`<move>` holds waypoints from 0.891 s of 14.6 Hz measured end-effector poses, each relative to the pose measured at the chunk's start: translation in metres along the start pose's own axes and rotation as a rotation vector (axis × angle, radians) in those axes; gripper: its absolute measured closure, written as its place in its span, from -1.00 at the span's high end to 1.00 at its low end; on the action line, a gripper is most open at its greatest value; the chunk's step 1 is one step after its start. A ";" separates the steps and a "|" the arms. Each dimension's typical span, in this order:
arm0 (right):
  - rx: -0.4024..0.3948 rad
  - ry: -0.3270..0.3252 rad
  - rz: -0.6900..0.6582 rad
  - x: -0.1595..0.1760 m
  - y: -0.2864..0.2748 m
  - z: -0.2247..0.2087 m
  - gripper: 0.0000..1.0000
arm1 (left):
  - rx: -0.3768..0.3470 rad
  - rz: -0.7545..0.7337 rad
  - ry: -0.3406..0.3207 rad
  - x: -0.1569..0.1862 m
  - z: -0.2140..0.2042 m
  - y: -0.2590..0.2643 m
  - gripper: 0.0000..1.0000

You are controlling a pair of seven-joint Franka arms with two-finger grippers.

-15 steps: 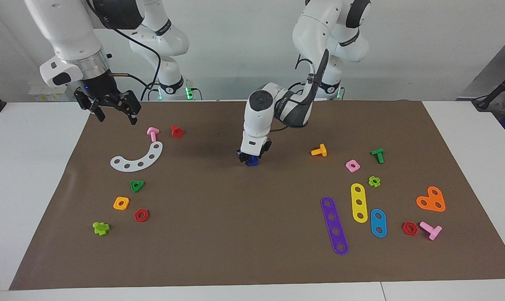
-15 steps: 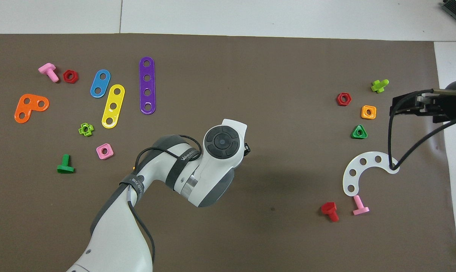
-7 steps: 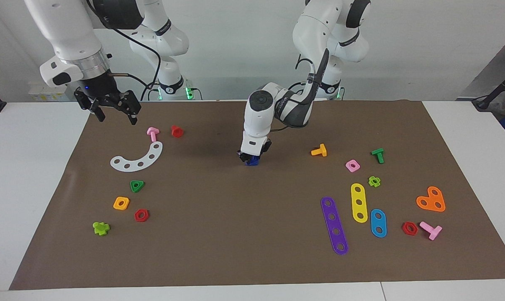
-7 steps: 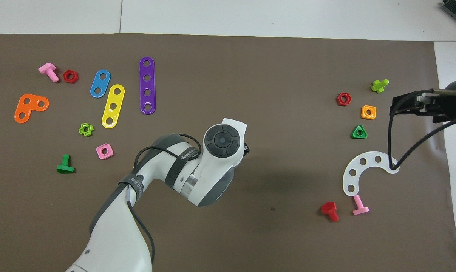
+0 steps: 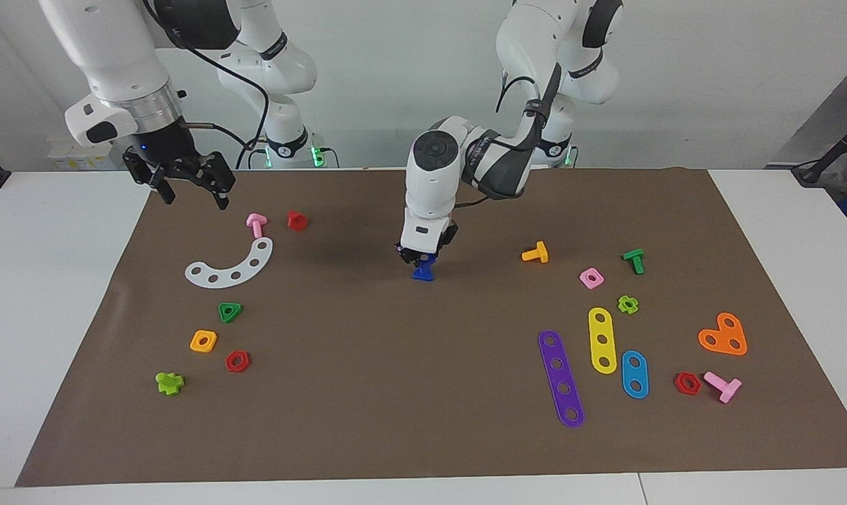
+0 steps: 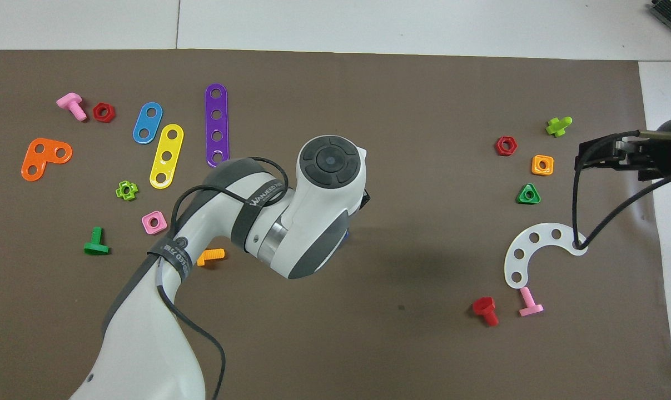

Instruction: Unscrew and place screws in storage area

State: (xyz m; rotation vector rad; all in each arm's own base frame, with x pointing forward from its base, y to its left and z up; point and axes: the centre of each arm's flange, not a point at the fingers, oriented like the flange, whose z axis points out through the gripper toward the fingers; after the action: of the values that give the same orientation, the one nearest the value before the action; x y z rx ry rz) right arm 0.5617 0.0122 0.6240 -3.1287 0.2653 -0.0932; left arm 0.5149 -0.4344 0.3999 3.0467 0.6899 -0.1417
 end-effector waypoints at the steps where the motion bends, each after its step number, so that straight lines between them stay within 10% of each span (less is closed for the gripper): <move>1: 0.000 0.000 -0.001 0.000 -0.001 0.000 1.00 | -0.008 0.009 0.003 0.018 -0.010 -0.007 -0.08; 7: 0.002 -0.001 -0.027 -0.003 -0.015 0.003 0.94 | -0.007 0.301 -0.019 0.158 -0.066 -0.127 -0.08; 13: 0.028 0.036 -0.033 -0.040 -0.112 0.058 0.90 | -0.028 0.577 0.015 0.211 0.015 -0.232 -0.08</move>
State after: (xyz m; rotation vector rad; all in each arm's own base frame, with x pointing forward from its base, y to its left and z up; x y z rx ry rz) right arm 0.5441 0.1289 0.5642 -3.1066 0.2107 -0.1520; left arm 0.6034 -0.1353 0.3672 3.0702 -0.2010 -0.0954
